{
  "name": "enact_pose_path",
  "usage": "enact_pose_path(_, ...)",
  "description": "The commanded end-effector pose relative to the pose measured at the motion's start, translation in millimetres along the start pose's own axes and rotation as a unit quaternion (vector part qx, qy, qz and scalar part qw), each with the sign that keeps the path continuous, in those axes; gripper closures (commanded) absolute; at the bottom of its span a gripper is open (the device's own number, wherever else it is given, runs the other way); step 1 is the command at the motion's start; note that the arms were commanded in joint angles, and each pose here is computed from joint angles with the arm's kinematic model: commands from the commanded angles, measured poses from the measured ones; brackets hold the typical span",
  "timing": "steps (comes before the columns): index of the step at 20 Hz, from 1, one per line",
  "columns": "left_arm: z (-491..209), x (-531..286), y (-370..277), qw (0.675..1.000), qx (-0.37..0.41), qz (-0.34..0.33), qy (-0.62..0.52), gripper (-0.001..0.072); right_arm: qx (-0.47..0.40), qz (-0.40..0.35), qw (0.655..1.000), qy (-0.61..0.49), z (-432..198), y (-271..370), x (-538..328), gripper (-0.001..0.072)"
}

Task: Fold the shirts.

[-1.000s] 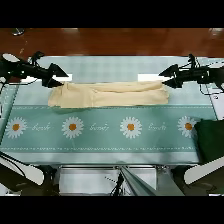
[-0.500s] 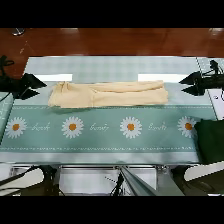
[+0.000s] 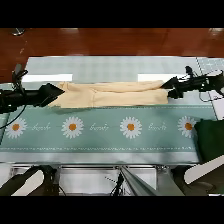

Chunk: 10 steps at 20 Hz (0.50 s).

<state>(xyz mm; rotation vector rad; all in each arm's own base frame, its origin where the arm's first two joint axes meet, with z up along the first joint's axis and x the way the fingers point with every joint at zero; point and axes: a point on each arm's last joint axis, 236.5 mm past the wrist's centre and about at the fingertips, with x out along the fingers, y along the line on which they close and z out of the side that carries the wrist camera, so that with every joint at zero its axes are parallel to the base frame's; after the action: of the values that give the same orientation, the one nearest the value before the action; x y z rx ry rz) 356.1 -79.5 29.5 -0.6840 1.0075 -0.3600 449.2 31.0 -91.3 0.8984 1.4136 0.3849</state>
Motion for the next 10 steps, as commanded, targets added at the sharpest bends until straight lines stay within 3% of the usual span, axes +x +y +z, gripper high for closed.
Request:
enact_pose_path(1, -11.6, 11.2, -16.7, 0.999, 0.035, -0.014, 0.012, 0.0008, -0.010, 0.014, 0.999, 0.028, -12.5, 20.7, 23.9, 0.0221)
enact_pose_path(2, -12.5, 13.7, -19.8, 0.999, 0.039, -0.015, 0.012, 0.0010, -0.011, 0.016, 0.999, 0.030, -13.9, 23.2, 24.2, 0.0505)
enact_pose_path(3, -13.8, 16.0, -23.4, 0.999, 0.043, -0.017, 0.012, 0.0098, -0.016, 0.015, 0.999, 0.029, -14.4, 25.0, 20.2, 0.0691)
enact_pose_path(4, -15.7, 17.4, -26.4, 0.999, 0.046, -0.019, 0.016, 0.0440, -0.023, 0.010, 0.999, 0.022, -13.4, 27.6, 11.2, 0.0691)
enact_pose_path(5, -18.1, 18.6, -29.4, 0.998, 0.050, -0.022, 0.020, 0.0668, -0.034, -0.003, 0.999, 0.010, -11.8, 28.6, -1.6, 0.0691)
enact_pose_path(8, -28.5, 27.9, -58.9, 0.995, 0.079, -0.057, 0.029, 0.0681, -0.081, -0.087, 0.993, -0.020, -20.9, 26.5, -56.8, 0.0691)
enact_pose_path(10, -41.4, 44.6, -86.4, 0.990, 0.114, -0.070, 0.045, 0.0681, -0.104, -0.102, 0.988, -0.049, -40.6, 42.0, -88.9, 0.0691)
